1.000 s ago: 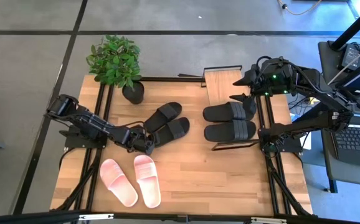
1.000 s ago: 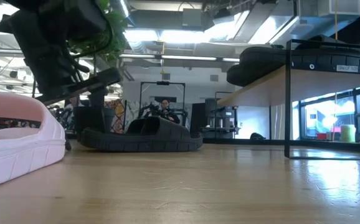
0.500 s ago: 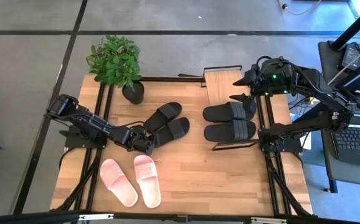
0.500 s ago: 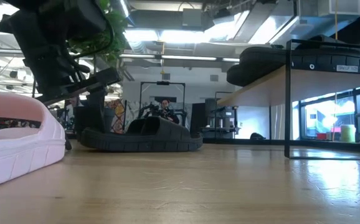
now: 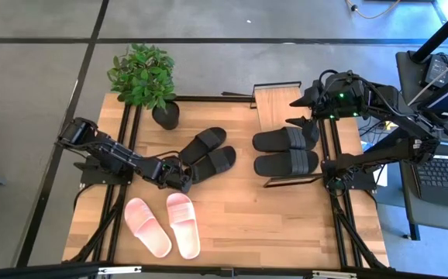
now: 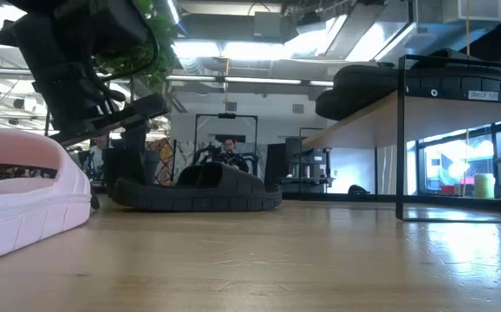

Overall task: Pick and place slides into the shelf
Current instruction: Put the black slide on the shelf

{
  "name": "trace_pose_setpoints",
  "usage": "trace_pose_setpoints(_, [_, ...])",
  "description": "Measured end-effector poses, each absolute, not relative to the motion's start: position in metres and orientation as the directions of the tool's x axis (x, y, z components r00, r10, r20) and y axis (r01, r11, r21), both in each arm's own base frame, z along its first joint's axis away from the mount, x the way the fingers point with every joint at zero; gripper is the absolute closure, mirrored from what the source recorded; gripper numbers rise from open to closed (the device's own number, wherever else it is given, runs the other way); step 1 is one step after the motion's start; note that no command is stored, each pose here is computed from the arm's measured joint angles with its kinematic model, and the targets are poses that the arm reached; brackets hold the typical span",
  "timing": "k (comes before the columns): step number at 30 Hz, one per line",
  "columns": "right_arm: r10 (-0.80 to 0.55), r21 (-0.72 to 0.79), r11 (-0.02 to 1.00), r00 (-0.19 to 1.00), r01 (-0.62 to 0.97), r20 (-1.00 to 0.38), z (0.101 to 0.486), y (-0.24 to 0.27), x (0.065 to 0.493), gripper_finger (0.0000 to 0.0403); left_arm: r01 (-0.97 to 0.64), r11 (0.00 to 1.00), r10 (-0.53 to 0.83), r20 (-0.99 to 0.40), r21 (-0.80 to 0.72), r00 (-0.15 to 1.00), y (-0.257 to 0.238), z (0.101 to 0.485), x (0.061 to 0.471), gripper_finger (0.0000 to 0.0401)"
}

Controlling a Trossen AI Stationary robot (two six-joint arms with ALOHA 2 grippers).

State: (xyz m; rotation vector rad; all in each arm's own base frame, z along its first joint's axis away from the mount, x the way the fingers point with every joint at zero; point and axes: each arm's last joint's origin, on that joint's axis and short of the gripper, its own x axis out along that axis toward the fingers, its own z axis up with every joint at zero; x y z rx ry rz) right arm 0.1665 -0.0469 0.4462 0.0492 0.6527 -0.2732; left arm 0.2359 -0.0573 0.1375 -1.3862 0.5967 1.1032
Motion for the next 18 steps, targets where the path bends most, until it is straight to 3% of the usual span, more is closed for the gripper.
trace_pose_setpoints(18, [-0.236,-0.042,0.963,0.760,0.265,-0.606,0.4462,-0.0469,0.1665,0.0128,-0.849,-0.192,0.250,-0.861,-0.492,0.442,-0.0581,0.1386,0.2383,0.0129])
